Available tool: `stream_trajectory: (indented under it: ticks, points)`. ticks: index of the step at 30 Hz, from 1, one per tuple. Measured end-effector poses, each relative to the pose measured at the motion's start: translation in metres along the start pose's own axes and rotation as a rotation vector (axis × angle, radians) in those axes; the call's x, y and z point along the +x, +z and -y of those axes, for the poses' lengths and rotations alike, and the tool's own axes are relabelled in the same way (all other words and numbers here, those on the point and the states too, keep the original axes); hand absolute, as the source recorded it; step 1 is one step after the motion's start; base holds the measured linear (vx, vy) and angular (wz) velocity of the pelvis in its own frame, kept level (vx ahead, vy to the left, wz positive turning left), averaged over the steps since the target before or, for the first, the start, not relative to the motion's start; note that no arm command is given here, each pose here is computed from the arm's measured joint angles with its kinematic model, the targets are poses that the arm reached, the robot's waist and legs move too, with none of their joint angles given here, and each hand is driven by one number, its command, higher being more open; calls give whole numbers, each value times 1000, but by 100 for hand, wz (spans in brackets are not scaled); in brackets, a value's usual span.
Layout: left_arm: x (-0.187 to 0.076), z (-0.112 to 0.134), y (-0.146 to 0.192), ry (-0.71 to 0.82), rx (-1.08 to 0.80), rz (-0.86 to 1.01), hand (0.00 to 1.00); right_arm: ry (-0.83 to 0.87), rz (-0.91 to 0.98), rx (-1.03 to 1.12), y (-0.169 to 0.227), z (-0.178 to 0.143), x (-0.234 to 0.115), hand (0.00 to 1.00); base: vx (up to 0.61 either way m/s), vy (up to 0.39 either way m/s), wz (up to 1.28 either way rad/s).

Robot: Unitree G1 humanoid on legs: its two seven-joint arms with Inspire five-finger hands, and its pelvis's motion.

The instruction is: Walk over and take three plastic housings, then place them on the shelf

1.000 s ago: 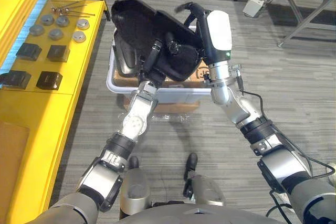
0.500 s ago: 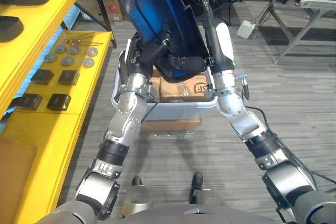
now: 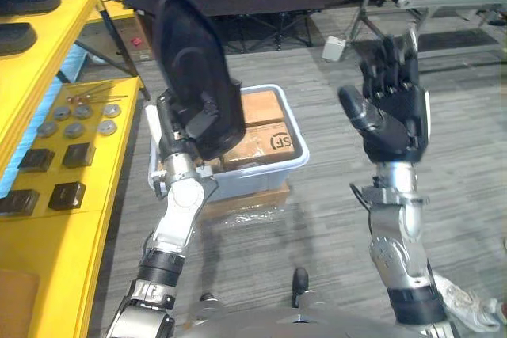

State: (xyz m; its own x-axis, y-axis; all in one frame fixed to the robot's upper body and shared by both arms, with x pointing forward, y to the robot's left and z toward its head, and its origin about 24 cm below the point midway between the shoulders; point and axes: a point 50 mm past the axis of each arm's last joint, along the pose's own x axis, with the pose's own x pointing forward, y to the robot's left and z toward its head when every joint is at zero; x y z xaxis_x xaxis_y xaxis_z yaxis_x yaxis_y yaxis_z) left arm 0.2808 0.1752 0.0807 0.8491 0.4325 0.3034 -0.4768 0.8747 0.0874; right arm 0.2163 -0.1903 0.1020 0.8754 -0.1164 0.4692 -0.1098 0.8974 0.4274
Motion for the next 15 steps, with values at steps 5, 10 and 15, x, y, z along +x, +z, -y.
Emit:
stream_trajectory:
  ticks: [5,10,15]
  points:
    - [1,-12,14,70,-189,38,0,-156,-186,-67,-26,26,-40,100,4,18,-18]
    - [-19,-32,32,26,-378,106,0,-265,-295,-246,-30,44,-57,100,1,14,-9]
    - [-38,-47,24,18,-392,69,0,-444,-347,-307,-31,71,-69,100,-14,5,10]
